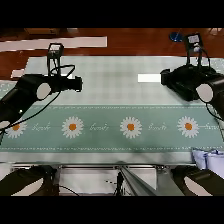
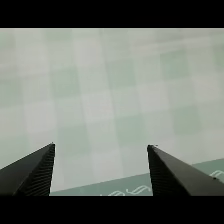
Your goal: Fold the shirts.
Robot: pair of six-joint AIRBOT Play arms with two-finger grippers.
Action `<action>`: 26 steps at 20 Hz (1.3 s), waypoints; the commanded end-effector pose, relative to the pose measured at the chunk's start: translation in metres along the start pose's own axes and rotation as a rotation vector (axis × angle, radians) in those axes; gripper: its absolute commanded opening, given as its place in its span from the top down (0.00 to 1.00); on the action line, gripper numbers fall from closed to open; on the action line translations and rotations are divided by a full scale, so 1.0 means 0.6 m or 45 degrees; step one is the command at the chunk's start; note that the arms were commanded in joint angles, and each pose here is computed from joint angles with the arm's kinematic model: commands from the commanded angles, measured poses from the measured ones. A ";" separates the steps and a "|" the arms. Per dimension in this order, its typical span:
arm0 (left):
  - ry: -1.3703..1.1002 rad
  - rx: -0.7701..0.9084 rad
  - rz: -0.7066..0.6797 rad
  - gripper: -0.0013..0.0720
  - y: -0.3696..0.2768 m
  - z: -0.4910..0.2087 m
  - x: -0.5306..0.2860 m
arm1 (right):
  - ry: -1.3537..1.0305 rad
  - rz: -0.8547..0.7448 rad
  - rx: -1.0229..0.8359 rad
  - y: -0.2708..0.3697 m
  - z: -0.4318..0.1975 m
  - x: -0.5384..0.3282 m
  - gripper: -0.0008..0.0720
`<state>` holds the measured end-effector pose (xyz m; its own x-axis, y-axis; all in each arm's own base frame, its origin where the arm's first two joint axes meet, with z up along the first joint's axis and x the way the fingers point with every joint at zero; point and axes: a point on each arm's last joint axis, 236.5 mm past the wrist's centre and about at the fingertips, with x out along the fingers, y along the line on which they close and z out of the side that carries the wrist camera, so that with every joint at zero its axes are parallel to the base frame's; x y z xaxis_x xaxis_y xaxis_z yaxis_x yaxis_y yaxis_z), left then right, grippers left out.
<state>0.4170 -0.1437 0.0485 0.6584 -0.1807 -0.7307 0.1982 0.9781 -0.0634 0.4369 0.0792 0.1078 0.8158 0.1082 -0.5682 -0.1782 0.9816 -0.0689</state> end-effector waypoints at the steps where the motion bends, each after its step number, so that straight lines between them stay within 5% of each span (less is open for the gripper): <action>1: -0.109 0.000 -0.028 0.06 -0.008 0.033 -0.001 | -0.243 0.022 0.004 0.007 0.076 -0.009 0.18; 6: -0.133 0.001 -0.010 0.06 0.009 0.043 -0.001 | -0.440 -0.008 -0.077 -0.006 0.134 -0.025 0.18; 18: -0.071 -0.051 0.070 0.06 0.067 0.028 0.000 | -0.422 -0.401 0.024 -0.253 0.114 -0.070 0.19; 23: 0.014 -0.056 0.084 0.06 0.069 0.001 0.001 | -0.136 -0.555 0.593 -0.415 -0.030 -0.039 0.19; 26: 0.041 -0.063 0.085 0.06 0.069 -0.007 0.001 | 0.033 -0.484 0.643 -0.407 -0.082 0.026 0.19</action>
<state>0.4274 -0.1040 0.0473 0.6671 -0.1183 -0.7355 0.1244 0.9911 -0.0466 0.4651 -0.1568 0.1212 0.8291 -0.2986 -0.4726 0.3633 0.9303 0.0497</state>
